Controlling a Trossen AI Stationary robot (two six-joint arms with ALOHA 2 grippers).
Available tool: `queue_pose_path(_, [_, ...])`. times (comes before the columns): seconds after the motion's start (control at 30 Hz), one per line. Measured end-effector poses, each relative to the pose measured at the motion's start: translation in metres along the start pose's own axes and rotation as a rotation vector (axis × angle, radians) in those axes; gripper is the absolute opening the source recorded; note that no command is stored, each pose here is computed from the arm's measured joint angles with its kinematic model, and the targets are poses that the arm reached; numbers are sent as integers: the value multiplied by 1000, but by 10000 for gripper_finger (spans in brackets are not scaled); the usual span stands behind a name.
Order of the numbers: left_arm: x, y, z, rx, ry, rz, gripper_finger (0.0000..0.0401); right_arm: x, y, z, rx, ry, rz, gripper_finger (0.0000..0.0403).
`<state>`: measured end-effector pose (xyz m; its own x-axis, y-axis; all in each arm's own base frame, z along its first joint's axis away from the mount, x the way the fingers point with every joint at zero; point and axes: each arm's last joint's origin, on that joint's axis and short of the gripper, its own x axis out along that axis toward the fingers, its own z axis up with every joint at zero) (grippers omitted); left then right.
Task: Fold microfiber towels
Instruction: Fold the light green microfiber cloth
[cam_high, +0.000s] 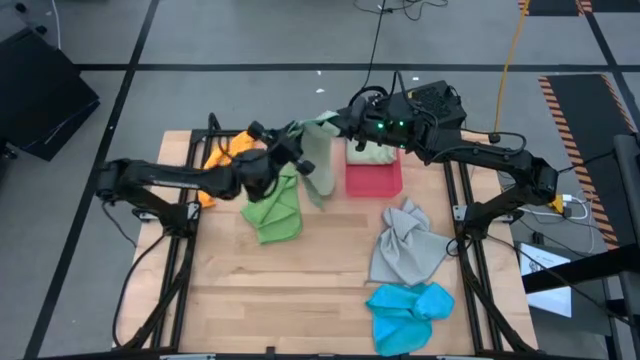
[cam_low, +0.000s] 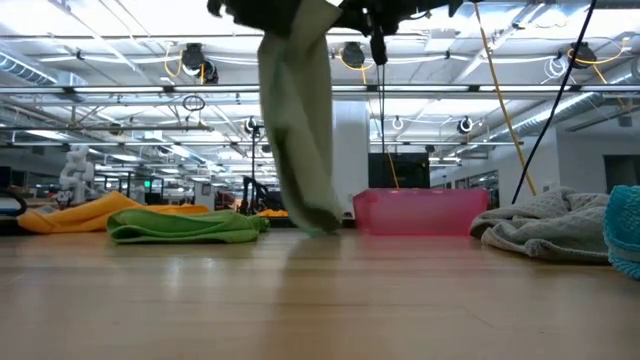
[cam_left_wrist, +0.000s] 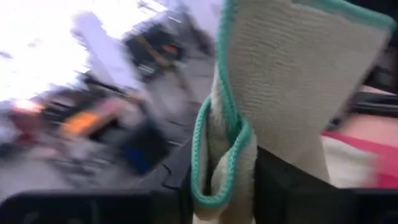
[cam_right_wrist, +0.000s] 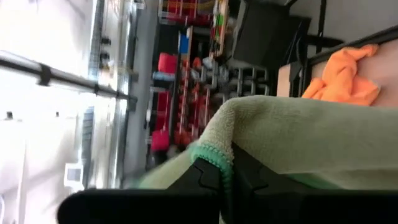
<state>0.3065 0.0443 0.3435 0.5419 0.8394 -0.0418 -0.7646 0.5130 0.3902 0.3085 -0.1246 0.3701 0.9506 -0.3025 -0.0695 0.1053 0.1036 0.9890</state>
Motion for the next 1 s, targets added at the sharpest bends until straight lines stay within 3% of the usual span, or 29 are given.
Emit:
queue_pose_path(0.17, [1, 17, -18, -142, 139, -303, 75, 0, 0, -2, -56, 56, 9, 2])
queue_pose_path(0.4, [-5, 23, -19, -219, 178, -577, 9, -1, -1, -1, -172, 158, 29, 2])
queue_pose_path(0.57, [-7, 21, -18, -312, 197, -705, 48, -2, -1, 2, -204, 250, 55, 2])
queue_pose_path(0.83, [-12, 17, -17, -322, 203, -739, 143, -3, -4, 11, -213, 250, 43, 2])
queue_pose_path(1.0, [-12, 17, -18, -307, 213, -741, 135, -3, -4, 13, -218, 253, 45, 2])
